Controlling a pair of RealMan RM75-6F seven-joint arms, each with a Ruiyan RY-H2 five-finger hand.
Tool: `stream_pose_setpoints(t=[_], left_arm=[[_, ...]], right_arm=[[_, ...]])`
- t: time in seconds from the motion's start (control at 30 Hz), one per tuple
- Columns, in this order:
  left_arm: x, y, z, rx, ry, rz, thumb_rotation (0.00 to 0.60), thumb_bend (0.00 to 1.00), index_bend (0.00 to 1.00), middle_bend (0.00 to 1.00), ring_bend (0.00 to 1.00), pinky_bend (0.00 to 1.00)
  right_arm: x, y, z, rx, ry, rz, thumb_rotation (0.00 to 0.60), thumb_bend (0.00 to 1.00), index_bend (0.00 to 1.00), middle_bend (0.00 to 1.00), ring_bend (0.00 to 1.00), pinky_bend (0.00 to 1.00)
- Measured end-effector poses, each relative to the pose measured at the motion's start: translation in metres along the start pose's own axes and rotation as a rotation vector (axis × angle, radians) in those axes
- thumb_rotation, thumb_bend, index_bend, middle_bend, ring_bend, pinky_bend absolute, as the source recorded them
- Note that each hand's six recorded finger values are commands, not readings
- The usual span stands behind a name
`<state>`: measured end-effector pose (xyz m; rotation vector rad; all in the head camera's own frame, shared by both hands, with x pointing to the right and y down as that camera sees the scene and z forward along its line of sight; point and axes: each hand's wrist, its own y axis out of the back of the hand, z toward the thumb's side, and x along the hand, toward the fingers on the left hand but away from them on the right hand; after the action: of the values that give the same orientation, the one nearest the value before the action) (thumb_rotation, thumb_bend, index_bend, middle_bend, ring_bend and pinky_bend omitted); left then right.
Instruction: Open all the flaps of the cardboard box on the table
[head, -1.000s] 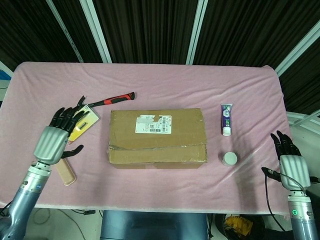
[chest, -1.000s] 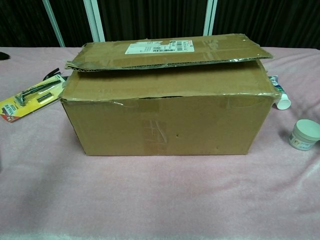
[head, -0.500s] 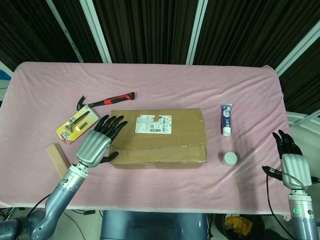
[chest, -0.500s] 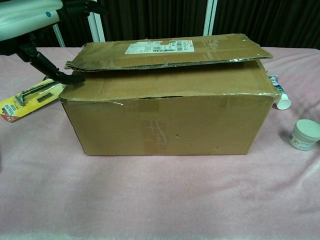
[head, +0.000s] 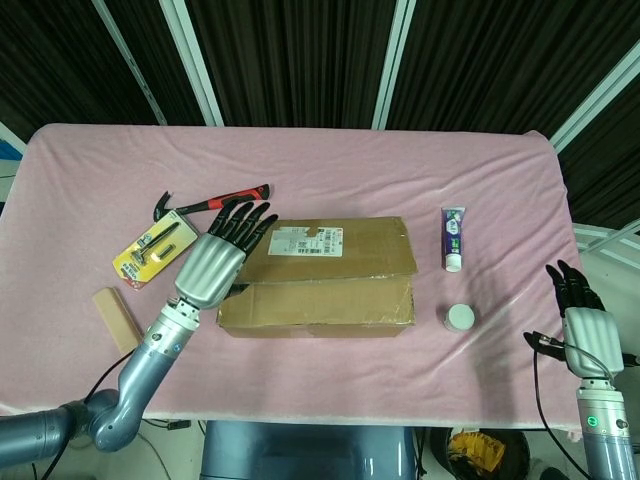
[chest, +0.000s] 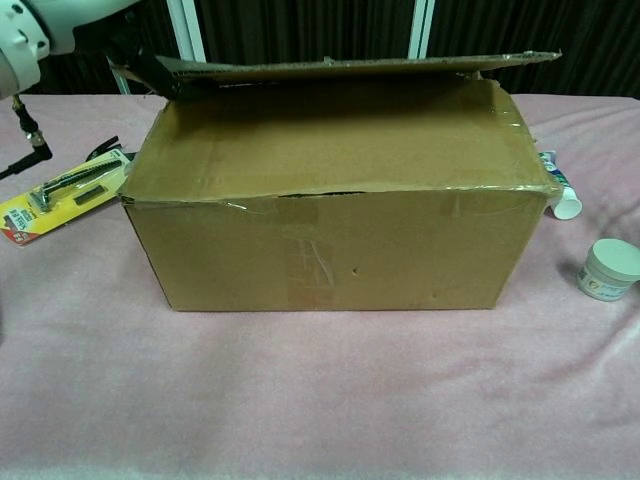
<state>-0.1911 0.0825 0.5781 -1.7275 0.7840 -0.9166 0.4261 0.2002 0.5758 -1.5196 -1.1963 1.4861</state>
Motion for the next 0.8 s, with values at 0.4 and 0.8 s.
stream_pose_setpoints(t=[0.4, 0.8], left_arm=[[0.07, 0.031, -0.037, 0.134, 0.073, 0.116, 0.6, 0.31, 0.0, 0.0, 0.0, 0.0], [0.12, 0.029, -0.07, 0.231, 0.17, 0.111, 0.6, 0.31, 0.0, 0.0, 0.0, 0.0]], right_arm=[[0.001, -0.003, 0.002, -0.016, -0.002, 0.014, 0.6, 0.2, 0.0, 0.0, 0.0, 0.22], [0.001, -0.005, 0.002, -0.025, -0.013, 0.034, 0.6, 0.2, 0.0, 0.0, 0.0, 0.22]])
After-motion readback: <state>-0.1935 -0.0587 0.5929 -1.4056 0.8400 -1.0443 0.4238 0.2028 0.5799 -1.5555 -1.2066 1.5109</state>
